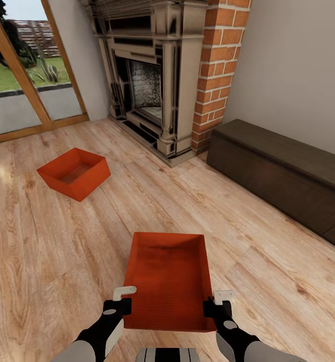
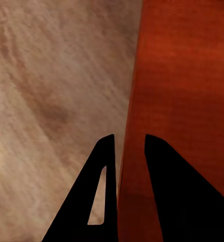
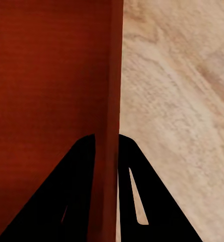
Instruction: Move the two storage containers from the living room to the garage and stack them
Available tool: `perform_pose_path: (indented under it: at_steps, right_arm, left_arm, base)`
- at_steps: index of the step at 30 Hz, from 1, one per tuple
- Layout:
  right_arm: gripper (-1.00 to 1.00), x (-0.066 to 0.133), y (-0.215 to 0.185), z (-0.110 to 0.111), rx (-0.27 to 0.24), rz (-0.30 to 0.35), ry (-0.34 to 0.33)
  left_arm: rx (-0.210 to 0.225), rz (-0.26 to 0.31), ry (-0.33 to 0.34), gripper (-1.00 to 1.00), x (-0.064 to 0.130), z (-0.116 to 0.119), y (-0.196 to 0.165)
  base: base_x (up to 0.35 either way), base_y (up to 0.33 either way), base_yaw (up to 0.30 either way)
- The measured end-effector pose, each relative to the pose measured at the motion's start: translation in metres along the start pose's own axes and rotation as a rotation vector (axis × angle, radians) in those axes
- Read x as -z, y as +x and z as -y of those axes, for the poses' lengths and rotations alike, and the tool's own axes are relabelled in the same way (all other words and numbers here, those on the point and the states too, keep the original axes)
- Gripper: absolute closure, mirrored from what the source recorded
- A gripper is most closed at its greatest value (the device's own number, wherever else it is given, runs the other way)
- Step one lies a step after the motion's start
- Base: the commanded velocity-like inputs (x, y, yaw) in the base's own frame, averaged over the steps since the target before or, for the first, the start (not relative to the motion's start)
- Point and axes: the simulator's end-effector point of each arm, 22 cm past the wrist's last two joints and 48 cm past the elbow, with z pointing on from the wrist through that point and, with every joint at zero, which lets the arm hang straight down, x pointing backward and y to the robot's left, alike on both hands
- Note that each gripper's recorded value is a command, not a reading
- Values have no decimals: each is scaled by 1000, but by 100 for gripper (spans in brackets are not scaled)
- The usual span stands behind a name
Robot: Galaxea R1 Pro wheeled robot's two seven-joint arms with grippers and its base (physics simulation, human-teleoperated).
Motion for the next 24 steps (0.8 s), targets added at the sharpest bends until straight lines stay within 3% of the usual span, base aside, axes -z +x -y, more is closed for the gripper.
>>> perform_pose_path:
  at_steps: [6, 24]
  right_arm:
    - [100, 0, 0, 0, 1, 0, 0]
    - [100, 27, -30, 2, -3, -1, 2]
  left_arm:
    - [4, 2, -2, 100, 0, 0, -1]
    - [4, 3, 0, 100, 32, -2, -27]
  base:
    - [0, 0, 0]
    - [0, 0, 0]
